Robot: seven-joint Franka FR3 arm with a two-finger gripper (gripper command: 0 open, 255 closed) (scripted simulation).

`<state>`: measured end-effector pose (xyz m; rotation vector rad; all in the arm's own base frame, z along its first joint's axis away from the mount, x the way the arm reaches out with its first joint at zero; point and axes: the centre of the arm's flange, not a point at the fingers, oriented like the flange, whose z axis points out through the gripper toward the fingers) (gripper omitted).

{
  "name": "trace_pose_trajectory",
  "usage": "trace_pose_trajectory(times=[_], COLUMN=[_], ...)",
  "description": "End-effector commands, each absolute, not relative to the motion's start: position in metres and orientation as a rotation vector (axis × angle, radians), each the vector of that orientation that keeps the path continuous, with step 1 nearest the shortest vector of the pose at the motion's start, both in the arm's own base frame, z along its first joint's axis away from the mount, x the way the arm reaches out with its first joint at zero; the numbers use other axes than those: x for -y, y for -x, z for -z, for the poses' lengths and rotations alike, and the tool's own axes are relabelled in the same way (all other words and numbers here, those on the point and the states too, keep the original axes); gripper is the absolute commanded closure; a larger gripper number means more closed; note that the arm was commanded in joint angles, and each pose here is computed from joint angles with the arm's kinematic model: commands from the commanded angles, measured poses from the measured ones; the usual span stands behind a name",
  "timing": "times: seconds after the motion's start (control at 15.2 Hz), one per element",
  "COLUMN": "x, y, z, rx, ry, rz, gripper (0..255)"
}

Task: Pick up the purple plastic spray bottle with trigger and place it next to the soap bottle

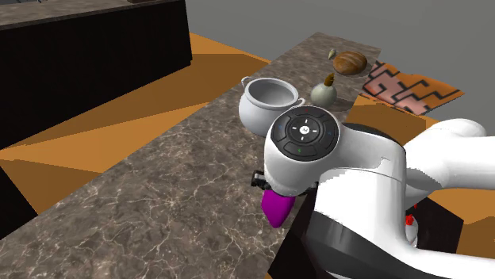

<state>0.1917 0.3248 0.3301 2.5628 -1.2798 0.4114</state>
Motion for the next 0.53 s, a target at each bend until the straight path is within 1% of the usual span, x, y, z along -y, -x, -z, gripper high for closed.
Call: trace_pose_trajectory(times=[0.0,0.26,0.46], x=[-0.325,-0.32,-0.32], y=[-0.197,-0.199,-0.199], z=[-0.316,-0.298,-0.298], rx=[1.33,1.33,1.33], ry=[-2.579,-2.579,-2.579], rz=[-0.356,-0.356,-0.356], gripper=[0,0,0])
